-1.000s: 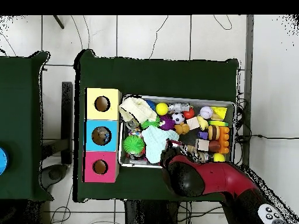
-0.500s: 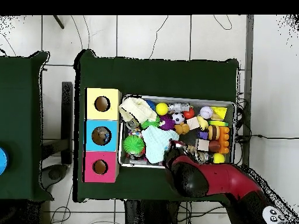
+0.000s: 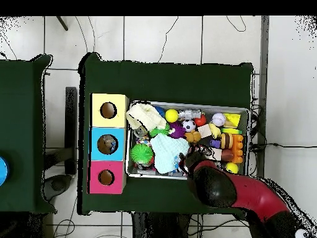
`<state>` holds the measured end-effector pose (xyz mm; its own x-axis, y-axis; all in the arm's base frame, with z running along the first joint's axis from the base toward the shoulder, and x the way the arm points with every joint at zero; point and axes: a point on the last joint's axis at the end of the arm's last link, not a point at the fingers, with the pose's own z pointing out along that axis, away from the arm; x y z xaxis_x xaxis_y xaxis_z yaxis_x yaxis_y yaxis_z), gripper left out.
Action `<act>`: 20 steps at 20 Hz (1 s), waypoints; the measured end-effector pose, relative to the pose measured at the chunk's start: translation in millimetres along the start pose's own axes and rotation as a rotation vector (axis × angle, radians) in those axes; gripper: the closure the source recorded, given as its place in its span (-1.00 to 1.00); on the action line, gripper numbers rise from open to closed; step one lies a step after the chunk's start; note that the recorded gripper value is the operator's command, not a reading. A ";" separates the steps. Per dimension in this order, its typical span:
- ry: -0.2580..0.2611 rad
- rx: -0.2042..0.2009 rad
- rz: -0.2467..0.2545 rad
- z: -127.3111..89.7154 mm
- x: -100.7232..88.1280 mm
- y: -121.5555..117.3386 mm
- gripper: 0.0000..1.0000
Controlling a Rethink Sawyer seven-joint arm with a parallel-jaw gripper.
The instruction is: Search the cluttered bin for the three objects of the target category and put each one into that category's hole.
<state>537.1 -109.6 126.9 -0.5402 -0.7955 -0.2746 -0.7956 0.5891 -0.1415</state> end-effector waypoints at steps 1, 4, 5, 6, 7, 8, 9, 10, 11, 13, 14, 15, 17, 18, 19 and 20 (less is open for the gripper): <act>-0.006 0.009 0.035 -2.3 -0.7 -5.0 -1.00; -0.032 0.054 0.198 -13.1 -0.6 -28.5 -1.00; -0.034 0.059 0.217 -14.3 -0.2 -30.8 -1.00; -0.042 0.075 0.266 -17.7 1.3 -38.0 -1.00; -0.052 0.094 0.329 -22.1 3.8 -46.7 -1.00; -0.055 0.101 0.357 -24.2 5.3 -50.5 -1.00; -0.059 0.111 0.385 -26.4 7.3 -54.4 -1.00; -0.060 0.115 0.396 -27.1 8.0 -55.6 -1.00; -0.061 0.119 0.406 -27.8 8.8 -56.9 -1.00; -0.059 0.128 0.426 -26.8 9.3 -56.4 -1.00; -0.056 0.129 0.429 -25.7 8.8 -55.2 -1.00; -0.051 0.127 0.427 -24.0 7.7 -53.0 -1.00; -0.037 0.121 0.421 -19.3 4.6 -46.6 -1.00; -0.017 0.114 0.405 -13.7 0.1 -38.6 -1.00; -0.004 0.111 0.390 -10.0 -3.2 -33.0 -1.00; 0.004 0.110 0.378 -7.7 -5.2 -29.4 -1.00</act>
<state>561.2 -123.8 139.9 -0.7908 -0.5196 -0.3233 -0.5061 0.8523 -0.1320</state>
